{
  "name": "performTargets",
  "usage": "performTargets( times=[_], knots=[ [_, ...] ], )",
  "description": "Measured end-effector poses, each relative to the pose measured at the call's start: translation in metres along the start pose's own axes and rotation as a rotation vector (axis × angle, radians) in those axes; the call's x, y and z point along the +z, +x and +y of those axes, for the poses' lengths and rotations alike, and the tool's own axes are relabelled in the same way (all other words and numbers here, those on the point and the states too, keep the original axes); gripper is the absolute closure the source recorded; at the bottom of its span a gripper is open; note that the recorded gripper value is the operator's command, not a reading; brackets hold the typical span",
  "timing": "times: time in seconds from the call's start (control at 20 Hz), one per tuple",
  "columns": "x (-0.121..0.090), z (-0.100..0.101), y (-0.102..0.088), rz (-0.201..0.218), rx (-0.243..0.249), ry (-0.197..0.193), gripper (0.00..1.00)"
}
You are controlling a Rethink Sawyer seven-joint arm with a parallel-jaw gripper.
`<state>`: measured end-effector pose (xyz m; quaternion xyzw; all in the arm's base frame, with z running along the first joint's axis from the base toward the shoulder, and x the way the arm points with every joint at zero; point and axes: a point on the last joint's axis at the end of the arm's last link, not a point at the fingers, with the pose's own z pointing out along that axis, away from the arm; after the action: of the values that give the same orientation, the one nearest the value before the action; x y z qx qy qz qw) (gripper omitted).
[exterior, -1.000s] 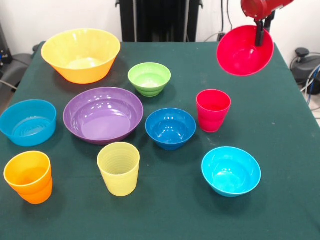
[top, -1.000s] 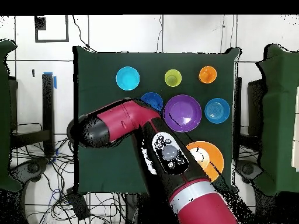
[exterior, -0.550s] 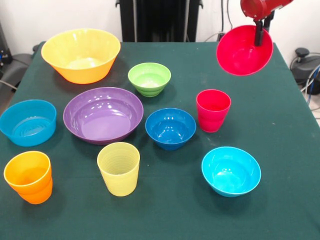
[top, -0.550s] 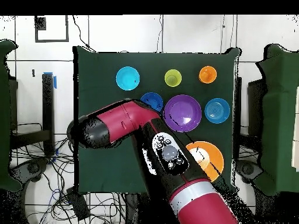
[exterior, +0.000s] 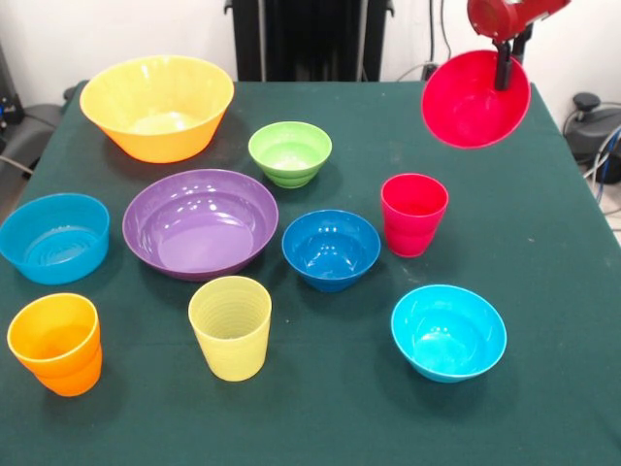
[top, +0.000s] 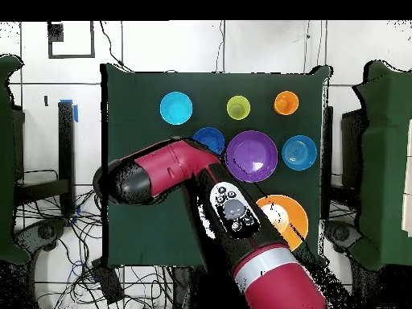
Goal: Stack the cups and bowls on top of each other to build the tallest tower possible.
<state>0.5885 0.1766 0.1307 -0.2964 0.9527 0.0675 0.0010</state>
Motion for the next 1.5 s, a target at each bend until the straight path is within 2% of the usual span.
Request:
performTargets(
  times=[0.4, 0.55, 0.9, 1.0, 1.15, 1.2, 1.35, 1.5],
  knots=[
    [0.028, -0.004, -0.001, 0.016, 0.022, -0.051, 1.00],
    [0.047, -0.013, -0.004, 0.019, 0.044, -0.079, 1.00],
    [0.066, -0.026, -0.001, 0.026, 0.084, -0.116, 1.00],
    [0.062, -0.031, 0.002, 0.023, 0.090, -0.111, 1.00],
    [0.044, -0.041, 0.006, 0.012, 0.093, -0.081, 1.00],
    [0.029, -0.047, 0.009, 0.002, 0.095, -0.055, 1.00],
    [0.012, -0.050, 0.010, -0.006, 0.099, -0.033, 1.00],
    [-0.013, -0.050, 0.010, -0.019, 0.102, -0.004, 1.00]
  ],
)
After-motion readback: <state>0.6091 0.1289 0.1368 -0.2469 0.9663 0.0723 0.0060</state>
